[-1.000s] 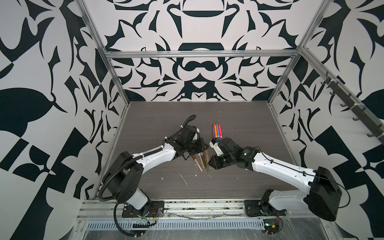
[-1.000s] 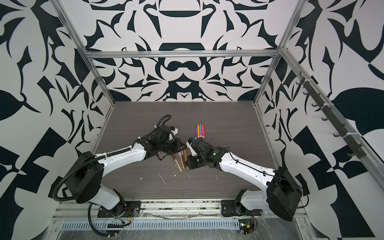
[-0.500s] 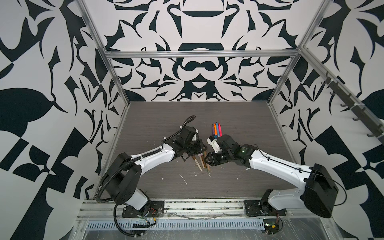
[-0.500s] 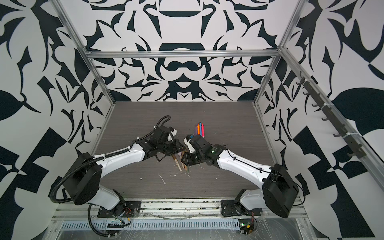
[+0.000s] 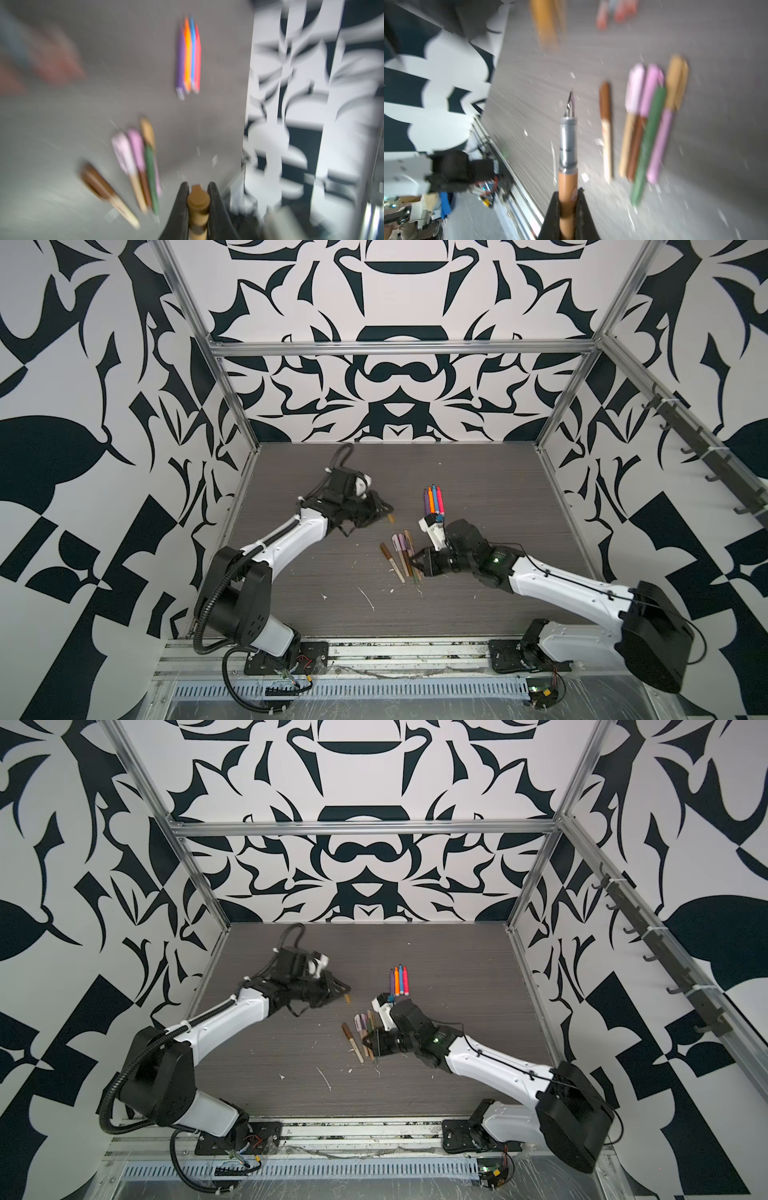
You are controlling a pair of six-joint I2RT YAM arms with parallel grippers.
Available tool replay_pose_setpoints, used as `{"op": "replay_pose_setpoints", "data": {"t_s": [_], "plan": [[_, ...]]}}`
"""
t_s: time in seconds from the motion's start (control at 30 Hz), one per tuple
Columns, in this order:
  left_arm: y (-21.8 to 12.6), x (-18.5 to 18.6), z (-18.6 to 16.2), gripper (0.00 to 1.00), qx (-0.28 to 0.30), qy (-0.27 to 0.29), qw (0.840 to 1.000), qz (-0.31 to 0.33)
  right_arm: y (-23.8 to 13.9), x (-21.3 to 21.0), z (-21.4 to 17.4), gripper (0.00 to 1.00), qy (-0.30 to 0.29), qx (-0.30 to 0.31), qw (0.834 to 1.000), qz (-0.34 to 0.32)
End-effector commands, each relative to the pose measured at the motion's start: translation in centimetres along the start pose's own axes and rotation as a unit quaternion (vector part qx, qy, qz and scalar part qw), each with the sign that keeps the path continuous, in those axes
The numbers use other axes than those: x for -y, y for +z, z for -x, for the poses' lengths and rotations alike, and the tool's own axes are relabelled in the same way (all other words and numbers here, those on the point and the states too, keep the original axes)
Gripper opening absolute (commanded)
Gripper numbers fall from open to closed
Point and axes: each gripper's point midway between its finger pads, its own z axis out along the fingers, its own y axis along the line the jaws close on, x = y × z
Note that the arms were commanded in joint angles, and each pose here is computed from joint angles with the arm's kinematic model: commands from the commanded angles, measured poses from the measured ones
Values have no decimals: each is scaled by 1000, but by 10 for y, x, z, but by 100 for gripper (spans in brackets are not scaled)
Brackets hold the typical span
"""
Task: Open the pen caps
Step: 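Pull the left gripper away to remove the cap and set it by the caps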
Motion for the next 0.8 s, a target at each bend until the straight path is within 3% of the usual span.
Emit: {"op": "replay_pose_setpoints", "data": {"t_s": [0.0,0.23,0.4,0.57,0.77], "plan": [[-2,-38,15,0,13,3,997,70,-24,26,-14,0,21,2,998,-57],[-13,-81,14,0,17,37,985,169,-54,70,3,0,-1,34,991,-131],[-13,-109,16,0,0,63,968,241,-67,104,9,0,-37,53,975,-214],[0,-134,18,0,-32,76,954,290,-69,107,12,0,-46,82,973,-213],[27,-146,21,0,-67,71,952,289,-70,105,11,0,-45,91,974,-203]]}}
